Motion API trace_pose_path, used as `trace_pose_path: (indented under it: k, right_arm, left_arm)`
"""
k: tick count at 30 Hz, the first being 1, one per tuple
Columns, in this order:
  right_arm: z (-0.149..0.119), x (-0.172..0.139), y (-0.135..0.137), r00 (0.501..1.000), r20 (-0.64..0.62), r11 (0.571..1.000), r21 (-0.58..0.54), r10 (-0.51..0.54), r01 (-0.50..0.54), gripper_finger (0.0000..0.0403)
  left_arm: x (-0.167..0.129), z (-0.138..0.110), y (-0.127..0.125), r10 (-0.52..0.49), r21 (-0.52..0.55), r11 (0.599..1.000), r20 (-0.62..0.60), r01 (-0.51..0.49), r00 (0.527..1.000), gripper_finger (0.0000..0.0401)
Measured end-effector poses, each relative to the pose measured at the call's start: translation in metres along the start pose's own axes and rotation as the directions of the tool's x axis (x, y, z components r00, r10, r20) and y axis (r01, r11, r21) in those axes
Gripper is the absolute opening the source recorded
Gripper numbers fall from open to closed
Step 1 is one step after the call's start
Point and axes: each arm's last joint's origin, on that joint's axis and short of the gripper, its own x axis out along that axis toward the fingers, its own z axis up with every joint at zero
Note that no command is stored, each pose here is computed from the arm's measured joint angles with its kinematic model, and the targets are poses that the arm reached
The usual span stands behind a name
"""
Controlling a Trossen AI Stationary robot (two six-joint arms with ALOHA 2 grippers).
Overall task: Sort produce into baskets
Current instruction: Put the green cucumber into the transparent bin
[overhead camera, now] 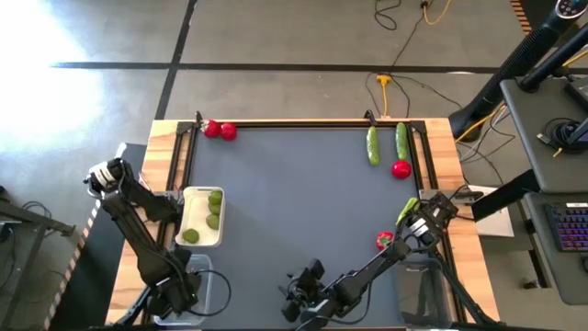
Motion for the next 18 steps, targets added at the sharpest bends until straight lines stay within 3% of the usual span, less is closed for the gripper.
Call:
trace_pose_path:
  k: [12,18]
  right_arm:
    - [0.022,0.023,-0.015,0.994,0.064,0.969,-0.225,-0.086,0.098,0.0219]
    - [0.044,0.037,-0.029,0.988,0.076,0.938,-0.312,-0.137,0.155,0.0219]
  left_arm:
    - [-0.048,-0.004,-0.018,0.141,0.057,0.987,0.155,-0.151,0.978,0.0261]
    - [-0.072,-0.009,-0.018,0.312,0.025,0.943,0.27,-0.331,0.911,0.0261]
